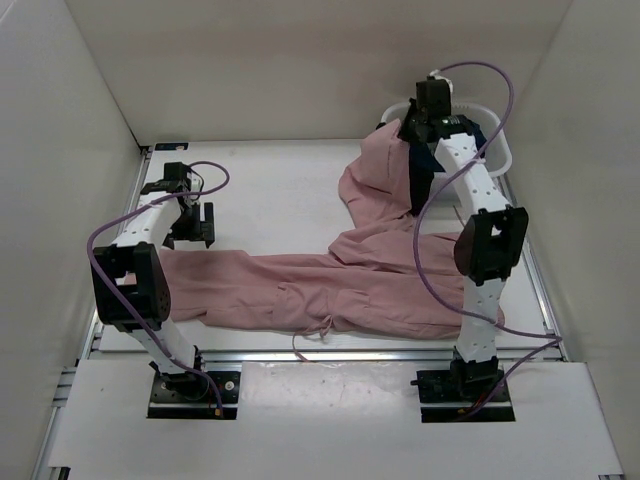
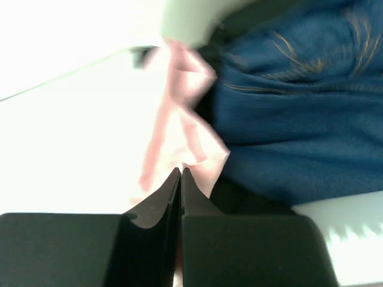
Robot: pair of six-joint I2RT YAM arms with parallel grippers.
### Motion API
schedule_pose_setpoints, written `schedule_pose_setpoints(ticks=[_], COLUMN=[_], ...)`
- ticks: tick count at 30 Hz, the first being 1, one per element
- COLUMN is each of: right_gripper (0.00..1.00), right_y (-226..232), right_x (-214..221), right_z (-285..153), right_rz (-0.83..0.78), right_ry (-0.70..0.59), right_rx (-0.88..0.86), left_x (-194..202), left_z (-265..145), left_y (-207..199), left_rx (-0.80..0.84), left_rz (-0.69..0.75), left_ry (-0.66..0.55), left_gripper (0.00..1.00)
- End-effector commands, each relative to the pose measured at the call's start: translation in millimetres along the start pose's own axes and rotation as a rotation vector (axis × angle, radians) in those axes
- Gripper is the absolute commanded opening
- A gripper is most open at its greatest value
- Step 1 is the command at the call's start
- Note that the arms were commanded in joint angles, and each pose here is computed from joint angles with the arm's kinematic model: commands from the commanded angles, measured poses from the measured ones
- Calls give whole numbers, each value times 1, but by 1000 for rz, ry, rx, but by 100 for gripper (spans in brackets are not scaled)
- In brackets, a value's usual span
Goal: Fold and stack the trousers
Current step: Flatten the trousers out
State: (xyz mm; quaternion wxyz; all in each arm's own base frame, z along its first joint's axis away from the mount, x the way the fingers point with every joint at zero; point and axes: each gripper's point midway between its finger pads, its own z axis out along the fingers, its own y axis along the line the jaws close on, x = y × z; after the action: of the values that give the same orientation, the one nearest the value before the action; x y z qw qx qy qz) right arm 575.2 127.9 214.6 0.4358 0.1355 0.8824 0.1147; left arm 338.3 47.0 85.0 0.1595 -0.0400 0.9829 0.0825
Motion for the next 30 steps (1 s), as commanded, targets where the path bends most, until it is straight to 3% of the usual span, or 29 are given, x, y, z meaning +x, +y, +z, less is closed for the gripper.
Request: schedule_pose_setpoints(ticks=[1,5,7,10,15,18,20,22,23,26,30], right_gripper=[0,0,0,0,0,13,53,71,76,79,79], right_y=[39,74,103,168,258,290,306,303,301,278,224], right_x=[-44,-44,-24,21,147,224,261,279,278,269,224], right_z=[-70,-102,-116,-142,-177,-199,-215,-228,-236,-243,-227], right_rz=[-165,-210,-250,-367,-583,-719,-809,-848,-846,-797,-564], right_ry=[-191,-220,-181,-119,86,237,297,364,370,358,286], right_rx=[-2,-84,-187,-391,-677,-827,-908,-946,-963,-927,-742], left_x=[-7,-9,-7,-8,-19,-14,-14,-14,-16,-26,-35], left_z=[-13,-19,-20,-30,-54,-57,-59,-58,-57,-54,-48], left_y=[2,5,8,22,72,98,107,109,108,87,5], left_rx=[2,-8,-12,-10,74,72,68,76,87,196,373], left_rz=[-13,-16,-25,-69,-266,-349,-373,-384,-383,-361,-194], left_ry=[-61,-80,-81,-105,-178,-183,-193,-185,-187,-177,-113], left_gripper=[98,98,100,100,100,100,100,100,100,100,100])
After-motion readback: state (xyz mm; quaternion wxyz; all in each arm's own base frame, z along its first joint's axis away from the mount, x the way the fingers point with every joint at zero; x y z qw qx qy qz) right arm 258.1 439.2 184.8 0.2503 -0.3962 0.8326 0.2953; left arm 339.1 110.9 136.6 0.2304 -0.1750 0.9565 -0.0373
